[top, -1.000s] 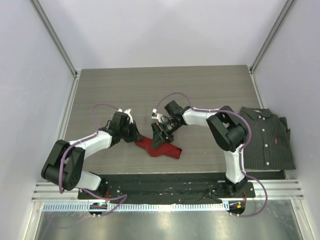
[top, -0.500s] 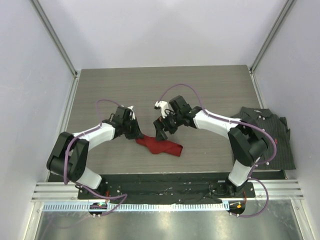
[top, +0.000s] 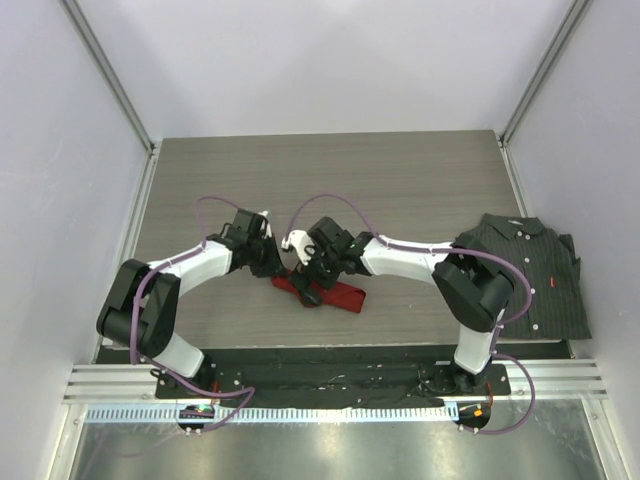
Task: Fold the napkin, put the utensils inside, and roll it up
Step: Roll the napkin with the utensil
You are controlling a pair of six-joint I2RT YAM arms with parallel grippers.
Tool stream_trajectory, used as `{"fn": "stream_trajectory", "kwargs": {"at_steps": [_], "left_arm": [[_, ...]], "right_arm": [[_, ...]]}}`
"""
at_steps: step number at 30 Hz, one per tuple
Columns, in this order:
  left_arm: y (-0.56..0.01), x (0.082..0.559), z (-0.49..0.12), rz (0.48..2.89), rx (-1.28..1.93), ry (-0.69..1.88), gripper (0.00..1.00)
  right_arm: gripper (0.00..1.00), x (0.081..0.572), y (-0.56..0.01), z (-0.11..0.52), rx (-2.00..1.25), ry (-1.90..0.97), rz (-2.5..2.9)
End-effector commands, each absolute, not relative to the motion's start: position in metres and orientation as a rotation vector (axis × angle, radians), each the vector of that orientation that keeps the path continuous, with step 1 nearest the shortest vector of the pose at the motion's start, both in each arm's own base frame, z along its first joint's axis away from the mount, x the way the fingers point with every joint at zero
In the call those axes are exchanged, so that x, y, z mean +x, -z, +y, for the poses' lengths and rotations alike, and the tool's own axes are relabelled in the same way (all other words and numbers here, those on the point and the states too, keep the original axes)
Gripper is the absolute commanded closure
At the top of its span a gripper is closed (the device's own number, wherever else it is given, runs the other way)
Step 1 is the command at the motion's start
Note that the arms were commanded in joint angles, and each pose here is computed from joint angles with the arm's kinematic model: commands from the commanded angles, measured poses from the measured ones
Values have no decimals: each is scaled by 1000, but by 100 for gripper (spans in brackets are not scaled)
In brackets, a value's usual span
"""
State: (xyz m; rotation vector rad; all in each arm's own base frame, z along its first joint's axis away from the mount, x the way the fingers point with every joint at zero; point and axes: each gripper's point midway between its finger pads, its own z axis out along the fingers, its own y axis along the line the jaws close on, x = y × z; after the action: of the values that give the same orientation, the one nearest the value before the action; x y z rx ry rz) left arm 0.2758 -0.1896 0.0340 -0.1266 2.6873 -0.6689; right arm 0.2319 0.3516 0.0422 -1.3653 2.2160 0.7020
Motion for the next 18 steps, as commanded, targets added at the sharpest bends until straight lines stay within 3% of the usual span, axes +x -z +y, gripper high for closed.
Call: {"fn": "stream_trajectory", "kwargs": {"at_steps": [1, 4, 8, 11, 12, 14, 15, 17, 18], "left_arm": [[-40, 277, -195, 2695, -87, 692, 98], [-40, 277, -195, 2696, -87, 691, 97], [-44, 279, -197, 2681, -80, 708, 95], [-50, 283, -199, 2657, -80, 719, 88], [-52, 285, -199, 2648, -83, 717, 79], [-60, 290, -199, 2627, -86, 713, 65], [-61, 292, -196, 2625, -94, 684, 48], [-77, 303, -192, 2581, -106, 651, 29], [-79, 304, -185, 2583, -124, 607, 26]], "right_arm": [[0, 249, -48, 357, -1389, -570, 2151], [0, 247, -40, 351, -1400, -535, 2176], [8, 241, -29, 344, -1417, -522, 2215], [25, 239, -22, 339, -1407, -505, 2248], [34, 239, -21, 339, -1400, -508, 2254], [37, 237, -17, 336, -1374, -506, 2289], [38, 239, -16, 335, -1355, -491, 2300], [39, 239, -13, 330, -1308, -469, 2336], [39, 240, -12, 327, -1288, -452, 2350]]}}
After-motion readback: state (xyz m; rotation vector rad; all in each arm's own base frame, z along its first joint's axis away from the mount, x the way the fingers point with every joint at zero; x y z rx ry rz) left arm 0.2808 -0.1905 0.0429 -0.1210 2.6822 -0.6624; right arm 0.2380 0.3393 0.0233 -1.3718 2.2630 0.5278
